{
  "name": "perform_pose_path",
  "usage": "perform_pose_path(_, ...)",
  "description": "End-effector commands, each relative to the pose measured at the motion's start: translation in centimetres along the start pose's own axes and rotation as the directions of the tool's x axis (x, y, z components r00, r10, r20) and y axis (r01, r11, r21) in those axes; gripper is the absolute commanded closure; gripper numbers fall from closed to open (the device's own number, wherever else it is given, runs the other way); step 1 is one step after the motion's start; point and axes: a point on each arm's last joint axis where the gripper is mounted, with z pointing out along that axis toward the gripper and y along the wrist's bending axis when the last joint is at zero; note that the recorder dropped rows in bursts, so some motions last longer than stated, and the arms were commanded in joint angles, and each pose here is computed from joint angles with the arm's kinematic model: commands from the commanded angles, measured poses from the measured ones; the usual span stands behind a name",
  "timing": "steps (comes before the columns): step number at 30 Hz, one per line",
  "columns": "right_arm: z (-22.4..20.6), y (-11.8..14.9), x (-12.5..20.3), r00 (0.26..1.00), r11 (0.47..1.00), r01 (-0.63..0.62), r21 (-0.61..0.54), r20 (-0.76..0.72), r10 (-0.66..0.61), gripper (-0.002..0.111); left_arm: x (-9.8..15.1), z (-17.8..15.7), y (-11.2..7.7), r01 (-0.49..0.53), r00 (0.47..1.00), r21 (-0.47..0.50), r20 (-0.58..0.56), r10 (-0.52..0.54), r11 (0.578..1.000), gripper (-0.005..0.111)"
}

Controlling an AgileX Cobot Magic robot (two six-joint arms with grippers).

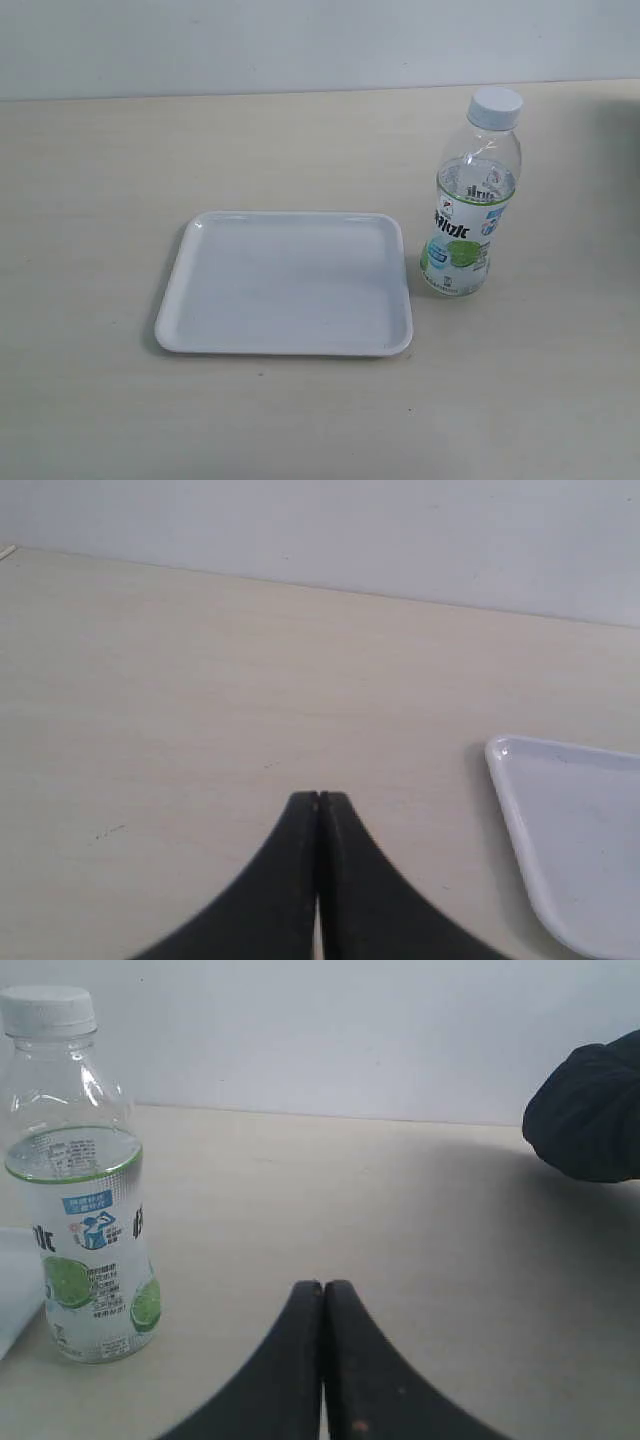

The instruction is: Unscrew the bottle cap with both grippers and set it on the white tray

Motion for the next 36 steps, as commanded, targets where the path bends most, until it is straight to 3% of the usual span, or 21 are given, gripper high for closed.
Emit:
perform_pose_path(1,0.0,0.0,0.1,1.0,1.0,0.003,0.006,0.005,-0.003,0.108,0.0,0.0,0.1,-0.019,1.0,-0.01,0.008,0.019,1.0,0.107)
perform_pose_path(3,0.0,0.0,0.1,1.0,1.0,0.003,0.006,0.005,-0.003,0.108,-0.2,0.0,0.2,-0.059,0.998,-0.02,0.024,0.06,0.998,0.107)
perform_pose_path(6,0.0,0.0,0.1,1.0,1.0,0.003,0.006,0.005,-0.003,0.108,-1.5,-0.2,-0.5,-0.071,0.984,0.043,0.169,0.063,0.997,0.107)
perform_pose_path(8,0.0,0.0,0.1,1.0,1.0,0.003,0.006,0.005,-0.003,0.108,-2.6,-0.5,-1.1,-0.085,0.954,0.1,0.296,0.052,0.991,0.107)
perform_pose_path(14,0.0,0.0,0.1,1.0,1.0,0.003,0.006,0.005,-0.003,0.108,-4.0,-1.2,-1.9,-0.114,0.889,0.173,0.458,0.023,0.978,0.107)
perform_pose_path(24,0.0,0.0,0.1,1.0,1.0,0.003,0.006,0.005,-0.003,0.108,-4.1,-1.2,-1.9,-0.11,0.884,0.18,0.467,0.014,0.977,0.107)
perform_pose_path(31,0.0,0.0,0.1,1.0,1.0,0.003,0.006,0.005,-0.003,0.108,-3.9,-1.2,-1.8,0.011,0.899,0.23,0.424,-0.11,0.973,0.107)
perform_pose_path(36,0.0,0.0,0.0,1.0,1.0,0.006,0.006,0.02,-0.006,0.108,-3.7,-1.0,-1.7,0.019,0.911,0.213,0.398,-0.104,0.977,0.107)
